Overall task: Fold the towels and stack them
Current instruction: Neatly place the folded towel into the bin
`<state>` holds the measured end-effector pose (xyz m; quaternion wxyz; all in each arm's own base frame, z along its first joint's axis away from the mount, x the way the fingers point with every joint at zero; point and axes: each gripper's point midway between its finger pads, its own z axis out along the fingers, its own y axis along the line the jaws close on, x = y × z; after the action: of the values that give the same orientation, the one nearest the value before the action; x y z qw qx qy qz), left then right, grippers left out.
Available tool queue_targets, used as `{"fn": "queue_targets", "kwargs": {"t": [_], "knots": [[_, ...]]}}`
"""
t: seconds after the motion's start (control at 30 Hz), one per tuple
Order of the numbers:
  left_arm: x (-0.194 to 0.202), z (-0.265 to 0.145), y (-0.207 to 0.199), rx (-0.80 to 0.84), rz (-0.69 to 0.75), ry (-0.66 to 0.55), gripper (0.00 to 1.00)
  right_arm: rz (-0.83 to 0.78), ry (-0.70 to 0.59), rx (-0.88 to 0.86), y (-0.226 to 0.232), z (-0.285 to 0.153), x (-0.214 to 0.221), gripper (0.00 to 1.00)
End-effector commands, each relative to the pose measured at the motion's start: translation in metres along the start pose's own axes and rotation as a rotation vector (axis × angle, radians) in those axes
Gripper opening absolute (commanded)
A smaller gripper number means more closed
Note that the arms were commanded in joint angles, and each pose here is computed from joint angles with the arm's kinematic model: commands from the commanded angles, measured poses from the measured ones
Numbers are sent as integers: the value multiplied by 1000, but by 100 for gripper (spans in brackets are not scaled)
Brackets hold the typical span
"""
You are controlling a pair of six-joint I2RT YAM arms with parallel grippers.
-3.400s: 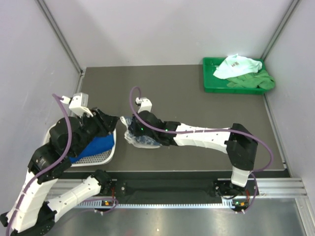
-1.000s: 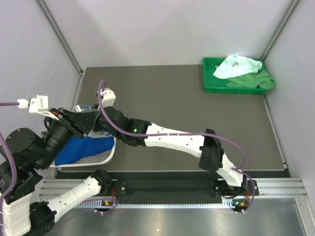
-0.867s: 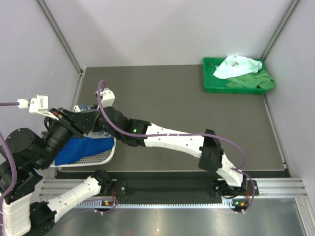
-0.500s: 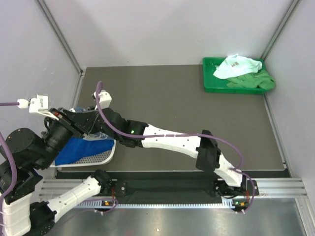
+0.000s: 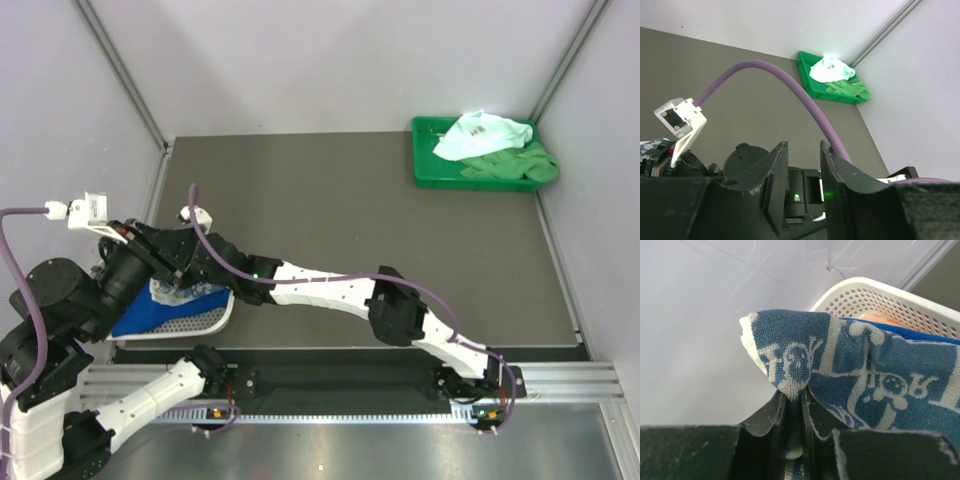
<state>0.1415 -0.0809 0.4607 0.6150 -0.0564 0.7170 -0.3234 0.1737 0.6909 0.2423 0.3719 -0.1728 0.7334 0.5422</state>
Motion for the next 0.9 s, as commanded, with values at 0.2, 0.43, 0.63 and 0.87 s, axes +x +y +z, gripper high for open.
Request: {"fn": "queue_targets", "kwargs": {"t": [0.2, 0.43, 0.63, 0.87], "knots": [[-1, 15, -1, -7, 18, -26, 38, 75, 3, -202, -6, 26, -10, 20], [7, 30, 0, -17, 23, -15, 38, 71, 42, -246, -20, 31, -1, 57], [9, 38, -2, -21, 24, -12, 38, 50, 40, -251, -18, 26, -11, 82], [9, 41, -3, -27, 33, -5, 38, 118, 43, -324, 2, 20, -17, 86]]}}
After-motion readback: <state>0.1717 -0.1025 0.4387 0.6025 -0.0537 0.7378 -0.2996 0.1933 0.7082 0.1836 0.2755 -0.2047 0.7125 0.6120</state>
